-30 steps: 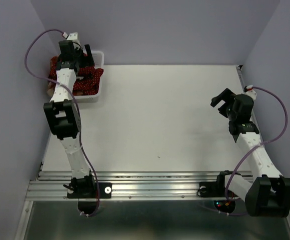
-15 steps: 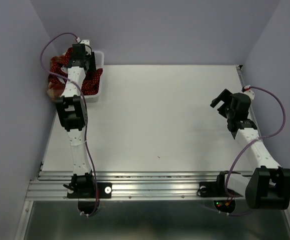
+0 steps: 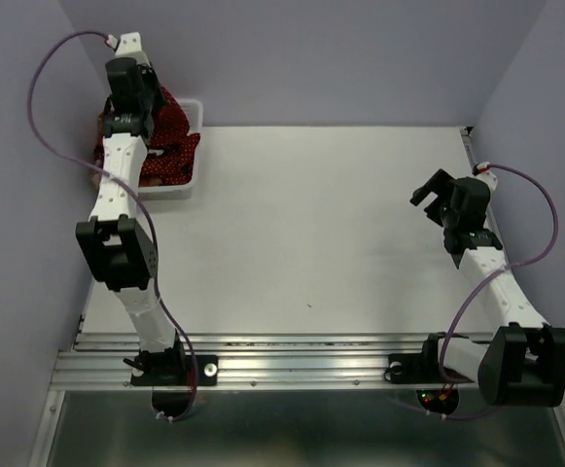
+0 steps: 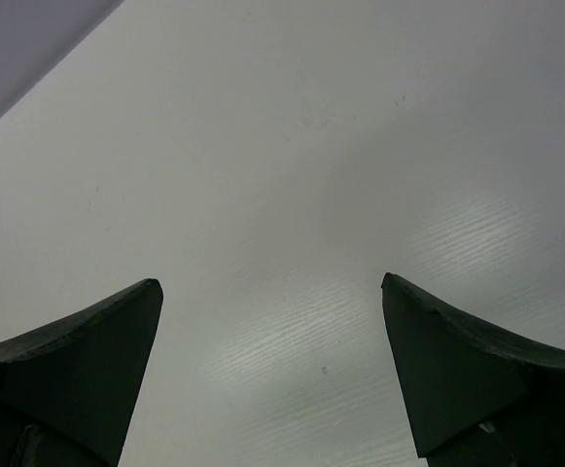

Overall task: Fold and stack the skirts
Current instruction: Grab the skirt from the pile, then move the skirt to the center of the board

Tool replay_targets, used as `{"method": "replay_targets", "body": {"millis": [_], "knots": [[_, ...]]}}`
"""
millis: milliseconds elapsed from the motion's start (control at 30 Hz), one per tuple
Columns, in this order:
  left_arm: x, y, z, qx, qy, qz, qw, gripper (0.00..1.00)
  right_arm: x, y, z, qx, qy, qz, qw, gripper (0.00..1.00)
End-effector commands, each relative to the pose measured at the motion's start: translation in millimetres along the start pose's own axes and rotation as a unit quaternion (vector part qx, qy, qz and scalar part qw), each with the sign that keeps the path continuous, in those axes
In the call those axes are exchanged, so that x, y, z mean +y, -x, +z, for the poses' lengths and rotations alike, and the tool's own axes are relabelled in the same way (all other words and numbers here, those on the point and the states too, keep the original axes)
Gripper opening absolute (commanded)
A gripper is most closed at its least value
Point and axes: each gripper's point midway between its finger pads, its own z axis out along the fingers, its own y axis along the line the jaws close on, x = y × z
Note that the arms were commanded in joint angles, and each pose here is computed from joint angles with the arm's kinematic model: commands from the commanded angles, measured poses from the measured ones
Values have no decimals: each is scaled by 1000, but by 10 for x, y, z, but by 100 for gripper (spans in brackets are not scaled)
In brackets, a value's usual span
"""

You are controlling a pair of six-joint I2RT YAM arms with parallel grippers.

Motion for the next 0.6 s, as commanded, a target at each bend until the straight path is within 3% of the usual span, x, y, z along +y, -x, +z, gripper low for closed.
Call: {"method": "replay_targets", "body": {"millis": [0,100,200,367,433,500,567], "knots": [[-638,1868,-1549,-275,-159,-41,947,0,205,346,-180,-61,42,17,997,100],[-951,2213,-2195,-346,-248,-43,904,0,202,355,-257,-72,50,23,996,100],[-1548,2335,-2837,-353,-385,-44,852,0,241,492,-380,-109,66,35,991,100],[-2220,2539,-3674,-383,-514,-27,767,0,320,625,-587,-138,93,40,985,100],[-2406,2556,-3738,-378,-540,-38,752,0,347,634,-635,-140,103,44,984,100],[-2562,2669,-4097,-392,-578,-50,714,0,365,646,-688,-144,111,47,982,100],[-2702,2689,-4163,-393,-602,-61,693,0,389,641,-717,-144,119,46,981,100]]}}
